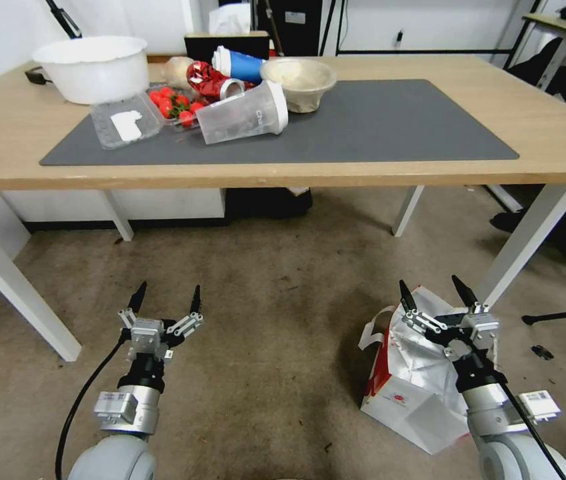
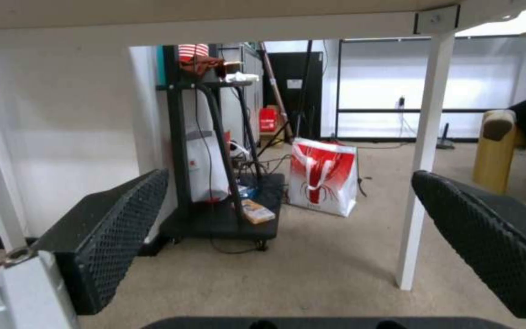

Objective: Pick up the food delivery bag from the floor and place it on the table.

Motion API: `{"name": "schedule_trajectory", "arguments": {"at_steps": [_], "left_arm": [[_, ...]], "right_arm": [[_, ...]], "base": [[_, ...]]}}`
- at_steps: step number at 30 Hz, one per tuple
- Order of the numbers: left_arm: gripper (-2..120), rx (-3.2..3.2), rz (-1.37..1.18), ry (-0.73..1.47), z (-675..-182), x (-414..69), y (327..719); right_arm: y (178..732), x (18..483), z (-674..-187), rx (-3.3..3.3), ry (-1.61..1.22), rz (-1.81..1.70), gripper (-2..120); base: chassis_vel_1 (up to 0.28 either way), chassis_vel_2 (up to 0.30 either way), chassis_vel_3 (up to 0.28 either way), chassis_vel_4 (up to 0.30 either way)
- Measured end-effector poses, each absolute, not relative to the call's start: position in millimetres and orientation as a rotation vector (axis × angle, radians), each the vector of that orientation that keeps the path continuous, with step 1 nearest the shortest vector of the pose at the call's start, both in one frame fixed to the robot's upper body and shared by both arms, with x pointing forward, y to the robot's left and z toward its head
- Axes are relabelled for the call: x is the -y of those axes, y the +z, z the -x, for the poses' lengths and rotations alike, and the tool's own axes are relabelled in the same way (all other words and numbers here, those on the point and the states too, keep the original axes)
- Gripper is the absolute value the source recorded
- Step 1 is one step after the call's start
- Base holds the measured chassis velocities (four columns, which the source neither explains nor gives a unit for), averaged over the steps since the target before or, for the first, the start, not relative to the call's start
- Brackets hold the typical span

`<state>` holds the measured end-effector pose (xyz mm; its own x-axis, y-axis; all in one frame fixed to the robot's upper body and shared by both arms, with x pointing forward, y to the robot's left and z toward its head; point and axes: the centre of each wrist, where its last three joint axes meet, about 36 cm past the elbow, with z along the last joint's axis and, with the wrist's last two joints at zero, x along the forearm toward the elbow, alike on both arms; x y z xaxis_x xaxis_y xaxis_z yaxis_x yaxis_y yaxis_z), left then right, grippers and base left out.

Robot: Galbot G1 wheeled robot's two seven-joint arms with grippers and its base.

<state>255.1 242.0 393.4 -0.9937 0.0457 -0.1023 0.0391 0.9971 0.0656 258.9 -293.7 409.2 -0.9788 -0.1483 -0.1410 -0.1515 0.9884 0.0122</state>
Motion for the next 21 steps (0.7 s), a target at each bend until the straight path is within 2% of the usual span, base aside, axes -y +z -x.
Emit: {"name": "schedule_trajectory", "arguments": {"at_steps": [21], "left_arm": [[98,-3.034,-0.072,0.062,-259.0,-242.7,396.2]], "right_arm": [[412.5,294.2,-260.9,-2.988,0.048,0.202,100]], "base": [[0.0,0.0,0.0,0.0]]}}
